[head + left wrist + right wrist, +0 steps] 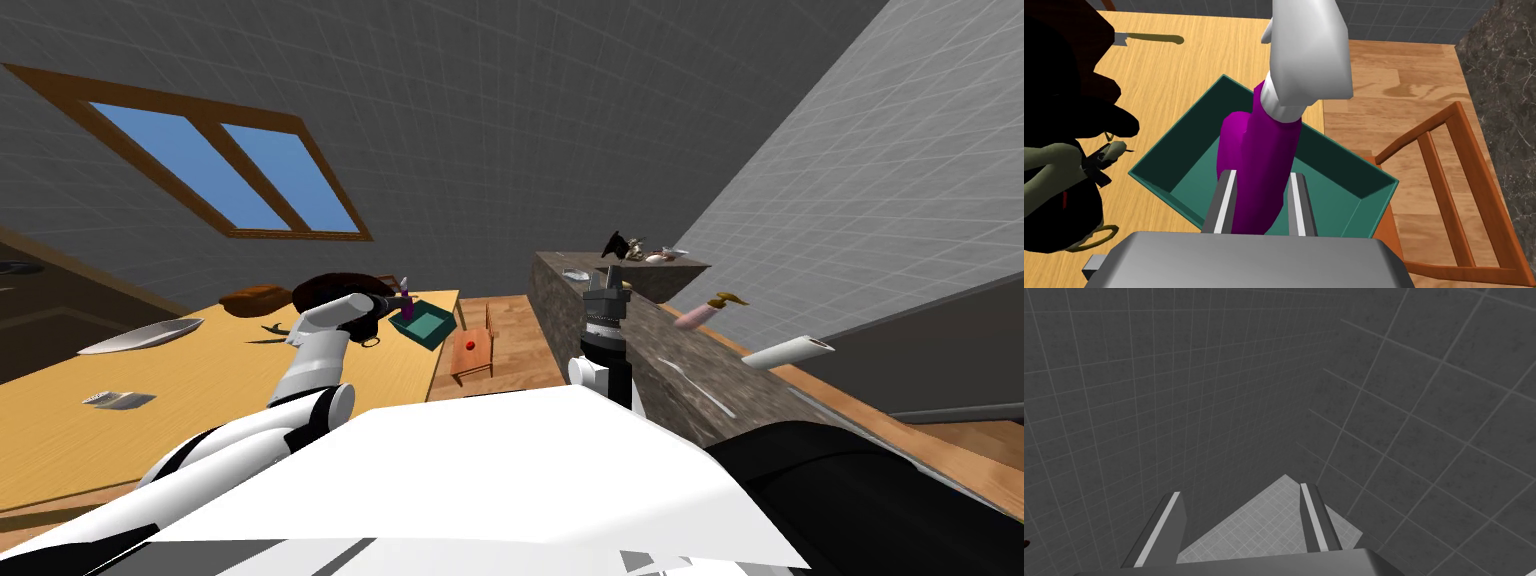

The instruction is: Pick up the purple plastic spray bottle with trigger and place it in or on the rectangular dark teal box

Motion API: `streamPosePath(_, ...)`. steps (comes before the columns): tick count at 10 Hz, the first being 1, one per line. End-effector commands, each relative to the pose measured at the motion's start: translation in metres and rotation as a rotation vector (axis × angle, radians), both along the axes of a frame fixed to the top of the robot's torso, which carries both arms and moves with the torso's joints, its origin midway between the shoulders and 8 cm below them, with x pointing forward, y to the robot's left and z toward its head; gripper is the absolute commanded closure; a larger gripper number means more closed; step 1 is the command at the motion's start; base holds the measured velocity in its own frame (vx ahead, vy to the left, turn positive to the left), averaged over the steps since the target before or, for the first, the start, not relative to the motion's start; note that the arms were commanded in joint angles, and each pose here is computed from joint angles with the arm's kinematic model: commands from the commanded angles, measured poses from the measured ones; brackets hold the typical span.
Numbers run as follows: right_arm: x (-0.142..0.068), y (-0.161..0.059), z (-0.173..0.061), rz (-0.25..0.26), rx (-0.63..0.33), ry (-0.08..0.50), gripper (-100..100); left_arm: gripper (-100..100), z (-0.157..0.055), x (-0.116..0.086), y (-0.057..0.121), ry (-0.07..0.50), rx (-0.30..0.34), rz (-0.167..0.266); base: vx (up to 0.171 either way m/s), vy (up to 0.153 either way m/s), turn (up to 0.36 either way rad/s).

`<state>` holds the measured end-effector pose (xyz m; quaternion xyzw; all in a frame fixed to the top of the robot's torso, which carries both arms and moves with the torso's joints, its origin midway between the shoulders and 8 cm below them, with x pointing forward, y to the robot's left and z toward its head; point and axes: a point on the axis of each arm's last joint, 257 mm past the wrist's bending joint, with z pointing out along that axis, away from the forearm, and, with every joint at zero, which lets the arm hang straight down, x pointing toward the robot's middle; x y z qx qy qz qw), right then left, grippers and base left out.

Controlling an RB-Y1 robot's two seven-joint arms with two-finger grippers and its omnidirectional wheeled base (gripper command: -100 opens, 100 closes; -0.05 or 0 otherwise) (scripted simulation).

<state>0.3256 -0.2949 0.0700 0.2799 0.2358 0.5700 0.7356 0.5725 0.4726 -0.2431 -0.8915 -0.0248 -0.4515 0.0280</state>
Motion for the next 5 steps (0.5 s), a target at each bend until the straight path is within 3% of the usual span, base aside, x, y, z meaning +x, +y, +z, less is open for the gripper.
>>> streamPosePath(1, 0.0, 0.0, 0.0, 0.0, 0.0, 0.0, 0, 100, 0.0, 0.0, 0.0, 0.0, 0.0, 0.0, 0.034, 0.056, -0.077)
streamPosePath(2, 0.0, 0.0, 0.0, 0.0, 0.0, 0.0, 0, -100, 0.0021, 0.0012, -0.0008, -0.003, -0.004, 0.0, 0.01, 0.009, 0.004)
streamPosePath(5, 0.0, 0.0, 0.0, 0.0, 0.0, 0.0, 0, -100, 0.0022, 0.0013, -0.0008, -0.003, -0.003, 0.0, 0.0, 0.0, 0.0)
